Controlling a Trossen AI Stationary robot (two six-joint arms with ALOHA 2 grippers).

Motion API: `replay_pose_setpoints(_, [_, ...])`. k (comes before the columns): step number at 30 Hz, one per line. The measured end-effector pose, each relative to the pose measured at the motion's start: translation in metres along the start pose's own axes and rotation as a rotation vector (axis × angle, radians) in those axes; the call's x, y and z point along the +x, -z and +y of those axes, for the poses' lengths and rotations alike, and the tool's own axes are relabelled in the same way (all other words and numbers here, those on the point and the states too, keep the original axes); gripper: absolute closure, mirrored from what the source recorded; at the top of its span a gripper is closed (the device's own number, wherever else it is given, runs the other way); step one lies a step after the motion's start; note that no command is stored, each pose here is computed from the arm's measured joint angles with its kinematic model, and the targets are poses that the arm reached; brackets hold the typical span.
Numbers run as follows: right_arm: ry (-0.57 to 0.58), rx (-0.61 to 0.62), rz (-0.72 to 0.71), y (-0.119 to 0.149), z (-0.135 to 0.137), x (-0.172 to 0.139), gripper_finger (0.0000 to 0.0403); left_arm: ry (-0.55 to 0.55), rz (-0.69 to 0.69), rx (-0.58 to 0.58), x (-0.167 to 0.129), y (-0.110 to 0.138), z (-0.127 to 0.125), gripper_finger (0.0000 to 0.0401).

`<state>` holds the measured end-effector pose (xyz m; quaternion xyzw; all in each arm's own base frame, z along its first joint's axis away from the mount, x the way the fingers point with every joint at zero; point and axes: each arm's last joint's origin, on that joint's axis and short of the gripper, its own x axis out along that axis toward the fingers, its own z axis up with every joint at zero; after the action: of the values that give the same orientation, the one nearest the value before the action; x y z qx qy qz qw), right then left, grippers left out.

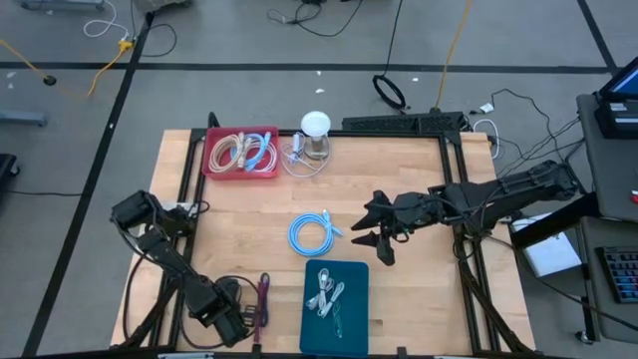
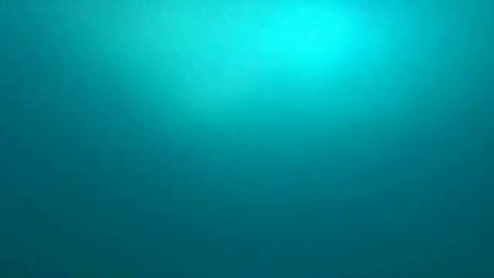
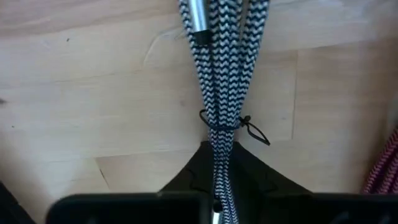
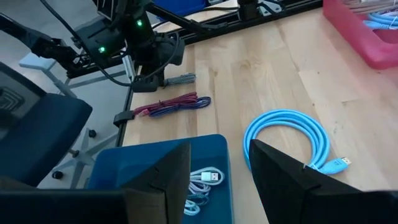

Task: Pick & Place USB Port
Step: Put the black USB cable into the blue bin

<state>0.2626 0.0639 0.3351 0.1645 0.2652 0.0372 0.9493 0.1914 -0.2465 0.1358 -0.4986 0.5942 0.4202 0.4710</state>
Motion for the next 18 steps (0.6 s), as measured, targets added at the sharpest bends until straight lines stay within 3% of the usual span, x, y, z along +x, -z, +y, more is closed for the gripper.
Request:
replay_pose_setpoints(4, [-0.011,0.014,-0.018,-0.002,0.001,0.0,0.0248,0.037,-0.021,-0.008,-0.01,-0.003,0.0,0.0382])
replay_pose_setpoints(6, [-0.029,0.039,-0.051,-0.005,0.002,0.0,0.0248,0.098,-0.127,-0.006,-0.025,-0.006,0.002,0.0392])
replay_pose_setpoints(11, [-0.099,0.129,-0.175,-0.018,0.008,-0.002,0.0248,0.352,-0.43,0.001,-0.099,-0.015,0.004,0.0393])
replay_pose_setpoints(15, [-0.168,0.21,-0.283,-0.028,0.013,-0.001,0.0248,0.666,-0.743,0.059,-0.167,-0.026,-0.001,0.0393])
replay_pose_setpoints(18, [-0.229,0.281,-0.364,-0.034,0.015,0.006,0.0248,0.752,-0.89,0.159,-0.208,-0.036,-0.012,0.0393])
